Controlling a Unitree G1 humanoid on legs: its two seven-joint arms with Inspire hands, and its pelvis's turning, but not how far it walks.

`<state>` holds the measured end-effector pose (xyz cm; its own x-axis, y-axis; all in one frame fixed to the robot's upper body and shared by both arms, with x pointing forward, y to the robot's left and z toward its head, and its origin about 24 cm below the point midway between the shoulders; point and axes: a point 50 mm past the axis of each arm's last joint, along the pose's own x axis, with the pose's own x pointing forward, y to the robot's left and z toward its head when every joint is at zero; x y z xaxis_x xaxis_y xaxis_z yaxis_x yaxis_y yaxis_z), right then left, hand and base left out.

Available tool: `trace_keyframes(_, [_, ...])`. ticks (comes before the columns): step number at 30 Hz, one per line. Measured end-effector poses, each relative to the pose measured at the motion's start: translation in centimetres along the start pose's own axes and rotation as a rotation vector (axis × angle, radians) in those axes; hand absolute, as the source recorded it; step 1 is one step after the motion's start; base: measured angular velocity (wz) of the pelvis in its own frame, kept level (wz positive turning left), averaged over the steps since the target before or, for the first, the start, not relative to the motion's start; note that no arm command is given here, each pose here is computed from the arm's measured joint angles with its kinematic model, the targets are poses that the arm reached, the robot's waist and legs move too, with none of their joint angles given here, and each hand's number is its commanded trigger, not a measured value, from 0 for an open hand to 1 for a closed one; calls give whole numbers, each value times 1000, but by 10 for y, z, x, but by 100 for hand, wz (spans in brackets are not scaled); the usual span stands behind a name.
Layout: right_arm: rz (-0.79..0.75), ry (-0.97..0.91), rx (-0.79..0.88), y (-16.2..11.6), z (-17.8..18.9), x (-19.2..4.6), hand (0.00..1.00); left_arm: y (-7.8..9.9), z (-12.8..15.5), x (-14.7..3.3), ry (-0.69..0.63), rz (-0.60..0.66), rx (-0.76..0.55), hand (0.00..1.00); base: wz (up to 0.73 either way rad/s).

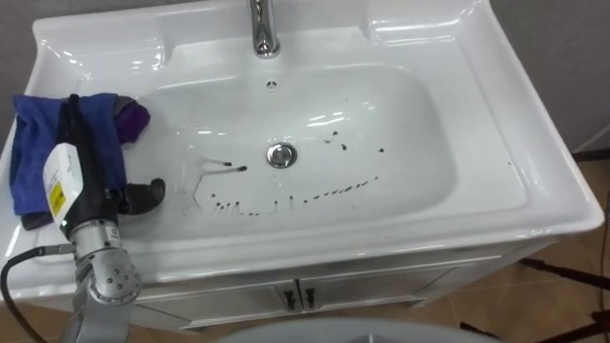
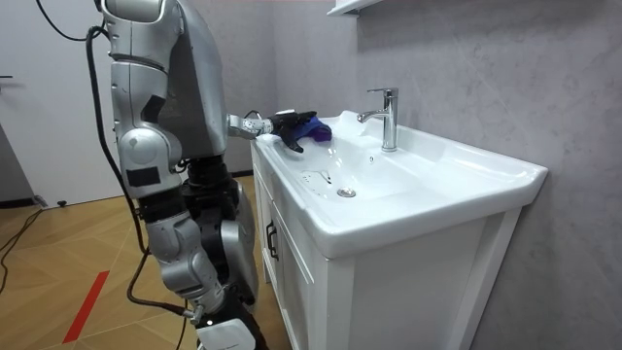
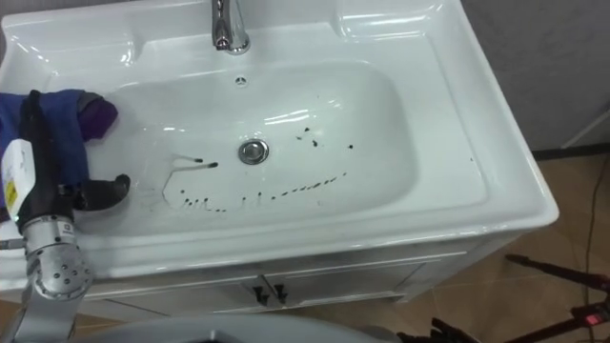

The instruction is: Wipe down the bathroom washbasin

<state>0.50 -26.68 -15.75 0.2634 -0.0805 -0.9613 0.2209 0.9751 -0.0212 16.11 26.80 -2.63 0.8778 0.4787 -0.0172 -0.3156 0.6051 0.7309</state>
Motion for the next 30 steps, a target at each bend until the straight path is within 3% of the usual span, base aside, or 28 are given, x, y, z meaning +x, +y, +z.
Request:
trace_keyframes(22, [0,14,4,1,-7,-1,0,12,9,12,-48,125,15,0,-1])
trace_keyframes(30, [3,16,-5,1,-6,-1,0,19,6,14,-71,132,132,0,-7])
